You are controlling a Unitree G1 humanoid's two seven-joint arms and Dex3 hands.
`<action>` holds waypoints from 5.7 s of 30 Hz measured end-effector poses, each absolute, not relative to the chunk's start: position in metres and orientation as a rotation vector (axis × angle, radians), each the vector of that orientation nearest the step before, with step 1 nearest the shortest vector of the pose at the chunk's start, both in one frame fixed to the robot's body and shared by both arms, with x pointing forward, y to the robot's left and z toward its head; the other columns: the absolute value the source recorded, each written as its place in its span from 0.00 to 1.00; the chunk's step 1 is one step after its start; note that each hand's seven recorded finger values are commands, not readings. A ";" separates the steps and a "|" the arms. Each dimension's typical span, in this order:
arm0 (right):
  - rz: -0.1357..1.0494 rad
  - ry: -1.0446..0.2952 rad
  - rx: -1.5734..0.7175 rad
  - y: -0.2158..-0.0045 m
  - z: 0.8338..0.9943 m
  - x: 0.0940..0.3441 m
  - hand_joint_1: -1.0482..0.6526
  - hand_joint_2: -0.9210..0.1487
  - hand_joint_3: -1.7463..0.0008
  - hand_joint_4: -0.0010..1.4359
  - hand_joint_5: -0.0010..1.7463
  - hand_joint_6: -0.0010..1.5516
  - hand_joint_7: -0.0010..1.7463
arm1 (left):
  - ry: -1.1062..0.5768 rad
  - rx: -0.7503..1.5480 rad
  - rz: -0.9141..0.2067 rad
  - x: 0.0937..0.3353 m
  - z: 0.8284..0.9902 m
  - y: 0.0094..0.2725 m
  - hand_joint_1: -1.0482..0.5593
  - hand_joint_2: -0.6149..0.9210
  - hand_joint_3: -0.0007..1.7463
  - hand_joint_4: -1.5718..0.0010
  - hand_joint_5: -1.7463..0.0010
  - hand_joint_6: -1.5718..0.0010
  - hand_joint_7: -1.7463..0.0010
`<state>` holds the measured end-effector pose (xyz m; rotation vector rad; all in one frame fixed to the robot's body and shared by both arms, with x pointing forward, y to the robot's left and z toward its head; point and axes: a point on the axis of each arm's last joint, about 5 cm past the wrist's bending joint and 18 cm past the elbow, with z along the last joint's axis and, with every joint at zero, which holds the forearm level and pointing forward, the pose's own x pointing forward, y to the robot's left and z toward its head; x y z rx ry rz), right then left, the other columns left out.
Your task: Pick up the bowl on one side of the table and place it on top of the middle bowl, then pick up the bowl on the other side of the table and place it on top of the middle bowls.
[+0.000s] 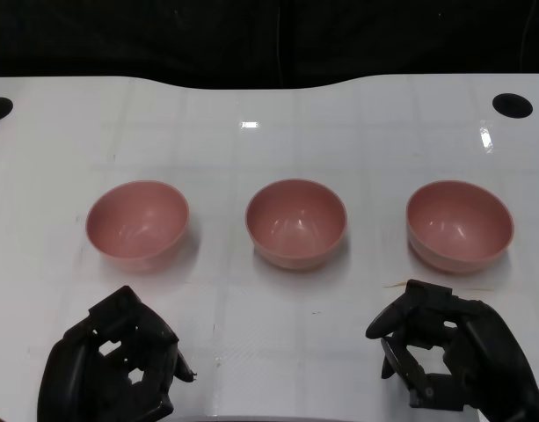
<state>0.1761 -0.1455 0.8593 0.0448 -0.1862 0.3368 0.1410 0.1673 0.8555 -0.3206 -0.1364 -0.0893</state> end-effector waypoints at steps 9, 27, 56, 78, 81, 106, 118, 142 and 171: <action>0.330 -0.285 -0.103 -0.151 0.868 0.185 0.45 0.10 0.84 0.40 0.57 0.49 0.14 | -0.136 -0.319 -0.090 0.141 0.856 0.167 0.57 0.71 0.65 0.47 0.06 0.49 0.16; 0.201 -0.384 -0.420 -0.160 0.879 0.198 0.34 0.04 1.00 0.18 0.34 0.30 0.00 | -0.135 -0.319 -0.090 0.141 0.855 0.168 0.58 0.72 0.64 0.47 0.07 0.48 0.17; 0.154 -0.154 -1.223 -0.164 0.905 0.253 0.32 0.09 1.00 0.06 0.30 0.19 0.01 | -0.135 -0.322 -0.107 0.145 0.854 0.167 0.58 0.72 0.65 0.46 0.08 0.48 0.17; 0.303 0.051 -1.454 -0.155 0.872 0.294 0.42 0.00 0.98 0.53 0.40 0.51 0.05 | -0.144 -0.331 -0.100 0.141 0.856 0.165 0.57 0.73 0.63 0.47 0.07 0.49 0.15; 0.303 0.000 -1.474 -0.153 0.873 0.299 0.45 0.01 0.99 0.58 0.65 0.65 0.06 | -0.146 -0.332 -0.100 0.141 0.857 0.164 0.57 0.74 0.63 0.47 0.06 0.49 0.15; 0.146 -0.761 -1.254 -0.105 0.927 0.309 0.50 0.43 0.40 0.64 1.00 0.46 1.00 | -0.155 -0.334 -0.106 0.141 0.859 0.162 0.56 0.76 0.61 0.49 0.05 0.51 0.15; 0.304 -0.880 -1.099 -0.080 0.940 0.295 0.50 0.46 0.36 0.64 1.00 0.46 1.00 | -0.152 -0.334 -0.108 0.140 0.859 0.162 0.57 0.75 0.61 0.49 0.05 0.51 0.15; 0.495 -0.664 -1.195 -0.054 0.892 0.294 0.47 0.19 0.68 0.57 0.67 0.58 0.32 | -0.148 -0.340 -0.114 0.138 0.858 0.158 0.56 0.77 0.59 0.51 0.04 0.53 0.14; 0.530 -0.626 -1.066 -0.066 0.917 0.278 0.19 0.00 0.70 0.13 0.01 0.11 0.01 | -0.160 -0.332 -0.104 0.141 0.860 0.158 0.57 0.76 0.61 0.48 0.07 0.50 0.18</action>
